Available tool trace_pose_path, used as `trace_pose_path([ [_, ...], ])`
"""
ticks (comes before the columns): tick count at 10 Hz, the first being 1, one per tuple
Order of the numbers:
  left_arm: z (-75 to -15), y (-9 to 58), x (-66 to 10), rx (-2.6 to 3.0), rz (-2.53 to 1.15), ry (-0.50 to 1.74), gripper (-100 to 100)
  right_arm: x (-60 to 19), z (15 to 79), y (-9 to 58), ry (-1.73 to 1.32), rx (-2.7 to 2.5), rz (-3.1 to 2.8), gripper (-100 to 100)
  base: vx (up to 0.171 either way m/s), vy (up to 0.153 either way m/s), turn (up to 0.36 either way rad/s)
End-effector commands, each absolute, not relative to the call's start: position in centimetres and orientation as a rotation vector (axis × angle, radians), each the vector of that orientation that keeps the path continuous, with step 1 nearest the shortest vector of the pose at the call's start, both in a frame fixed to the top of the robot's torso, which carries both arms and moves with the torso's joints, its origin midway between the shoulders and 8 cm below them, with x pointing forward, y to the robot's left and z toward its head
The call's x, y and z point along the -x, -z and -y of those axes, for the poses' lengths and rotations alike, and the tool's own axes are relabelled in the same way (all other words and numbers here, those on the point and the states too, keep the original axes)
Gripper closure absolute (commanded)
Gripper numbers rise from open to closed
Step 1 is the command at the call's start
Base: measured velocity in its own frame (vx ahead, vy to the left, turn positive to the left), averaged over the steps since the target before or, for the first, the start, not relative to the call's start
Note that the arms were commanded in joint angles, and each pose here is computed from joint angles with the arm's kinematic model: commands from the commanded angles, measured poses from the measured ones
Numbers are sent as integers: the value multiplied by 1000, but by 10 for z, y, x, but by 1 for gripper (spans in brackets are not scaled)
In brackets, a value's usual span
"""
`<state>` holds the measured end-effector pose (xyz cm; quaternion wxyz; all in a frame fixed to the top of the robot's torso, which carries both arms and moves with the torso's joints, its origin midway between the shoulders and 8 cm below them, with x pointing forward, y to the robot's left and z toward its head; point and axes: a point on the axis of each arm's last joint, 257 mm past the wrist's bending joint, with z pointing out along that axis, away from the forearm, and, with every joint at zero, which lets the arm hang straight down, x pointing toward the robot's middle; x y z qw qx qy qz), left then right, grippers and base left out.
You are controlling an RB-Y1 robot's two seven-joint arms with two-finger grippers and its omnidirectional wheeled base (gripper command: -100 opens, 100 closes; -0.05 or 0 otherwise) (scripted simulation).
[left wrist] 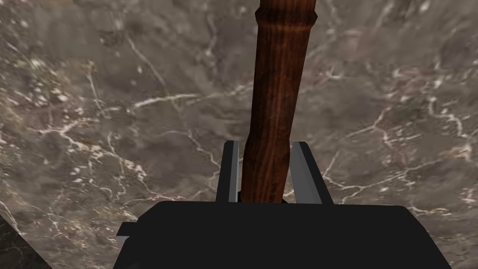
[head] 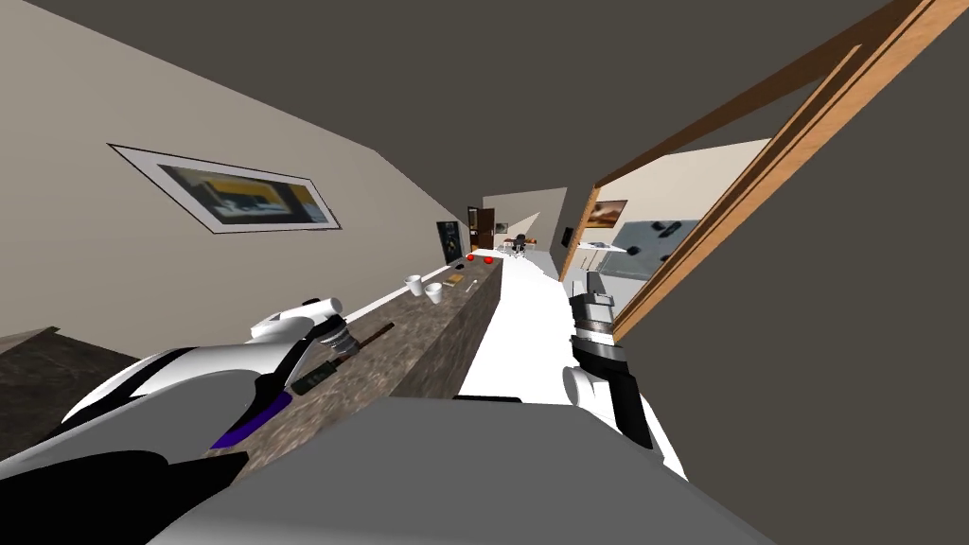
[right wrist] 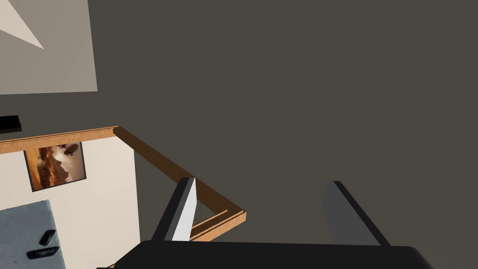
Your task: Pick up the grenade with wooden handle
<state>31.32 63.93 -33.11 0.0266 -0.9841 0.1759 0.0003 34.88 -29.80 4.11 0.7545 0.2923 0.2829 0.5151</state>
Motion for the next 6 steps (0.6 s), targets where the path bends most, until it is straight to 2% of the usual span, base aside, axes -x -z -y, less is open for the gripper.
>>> trace_pose_path([
  [1,-640,325,-315,3027,-616,4,100,-349,298,-41,-1124,-638,-617,0,152,-65,253],
  [6,-642,315,-317,2998,-747,8,100,-349,298,-41,-1124,-638,-617,0,125,-73,193],
])
